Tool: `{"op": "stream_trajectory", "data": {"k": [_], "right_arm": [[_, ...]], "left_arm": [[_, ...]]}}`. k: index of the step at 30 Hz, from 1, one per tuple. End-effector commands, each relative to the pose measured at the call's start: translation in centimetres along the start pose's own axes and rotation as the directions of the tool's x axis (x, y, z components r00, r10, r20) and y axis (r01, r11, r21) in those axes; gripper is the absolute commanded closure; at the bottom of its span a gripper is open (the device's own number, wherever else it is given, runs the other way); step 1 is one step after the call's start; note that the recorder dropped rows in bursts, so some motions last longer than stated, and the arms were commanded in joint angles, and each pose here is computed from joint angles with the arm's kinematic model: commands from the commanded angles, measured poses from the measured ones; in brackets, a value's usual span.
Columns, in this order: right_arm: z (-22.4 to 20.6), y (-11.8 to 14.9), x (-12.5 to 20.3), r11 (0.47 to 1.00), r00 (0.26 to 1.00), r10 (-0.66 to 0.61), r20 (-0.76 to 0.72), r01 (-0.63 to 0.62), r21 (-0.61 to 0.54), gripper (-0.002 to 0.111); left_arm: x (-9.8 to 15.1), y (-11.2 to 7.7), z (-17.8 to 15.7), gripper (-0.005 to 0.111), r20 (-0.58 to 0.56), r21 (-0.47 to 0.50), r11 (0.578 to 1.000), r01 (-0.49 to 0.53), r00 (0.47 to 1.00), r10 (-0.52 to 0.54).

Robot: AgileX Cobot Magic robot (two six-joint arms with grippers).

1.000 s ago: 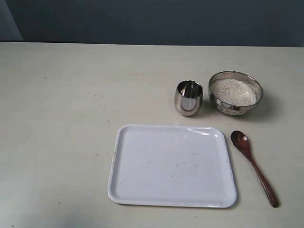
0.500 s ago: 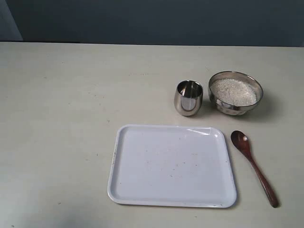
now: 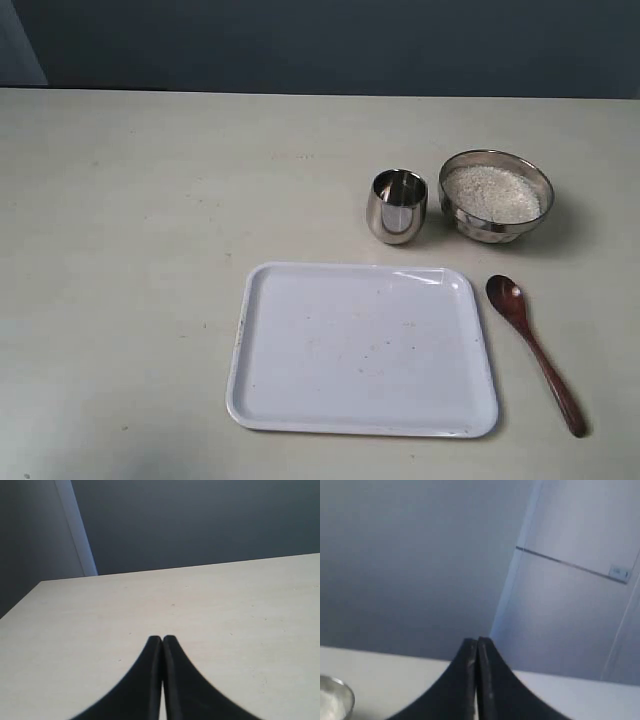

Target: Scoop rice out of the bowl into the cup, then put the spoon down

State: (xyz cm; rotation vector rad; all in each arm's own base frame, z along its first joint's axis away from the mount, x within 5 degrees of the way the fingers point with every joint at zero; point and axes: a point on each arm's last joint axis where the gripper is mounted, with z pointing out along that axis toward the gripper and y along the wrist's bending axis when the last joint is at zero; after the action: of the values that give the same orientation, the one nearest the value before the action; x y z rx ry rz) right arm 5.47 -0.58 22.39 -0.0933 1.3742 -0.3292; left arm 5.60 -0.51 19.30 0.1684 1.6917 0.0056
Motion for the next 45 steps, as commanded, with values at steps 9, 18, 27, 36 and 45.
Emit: {"op": "stream_trajectory", "data": {"k": [9, 18, 27, 36, 45], "right_arm": [[-0.9, 0.1, -3.9, 0.865, 0.779, 0.502, 0.375, -0.450, -0.222, 0.109], [-0.9, 1.2, -3.7, 0.607, 0.602, 0.783, 0.157, -0.684, -0.404, 0.109], [-2.4, 0.8, -6.0, 0.492, 0.420, 0.866, 0.271, -0.616, -0.615, 0.109], [-2.4, 0.7, -6.0, 0.482, 0.404, 0.873, 0.273, -0.627, -0.613, 0.109], [-1.7, 0.8, -5.1, 0.315, 0.308, 0.945, 0.111, -0.766, -0.560, 0.109]], "left_arm": [[-0.2, 0.0, -0.1, 0.106, 0.012, 0.000, 1.000, 0.011, 1.000, -0.011], [-0.2, 0.0, -0.1, 0.106, 0.012, 0.000, 1.000, 0.011, 1.000, -0.011], [-0.2, 0.0, -0.1, 0.106, 0.012, 0.000, 1.000, 0.011, 1.000, -0.011], [-0.2, 0.0, -0.1, 0.106, 0.012, 0.000, 1.000, 0.011, 1.000, -0.011], [-0.2, 0.0, -0.1, 0.106, 0.015, 0.000, 1.000, 0.011, 1.000, -0.011]]}}
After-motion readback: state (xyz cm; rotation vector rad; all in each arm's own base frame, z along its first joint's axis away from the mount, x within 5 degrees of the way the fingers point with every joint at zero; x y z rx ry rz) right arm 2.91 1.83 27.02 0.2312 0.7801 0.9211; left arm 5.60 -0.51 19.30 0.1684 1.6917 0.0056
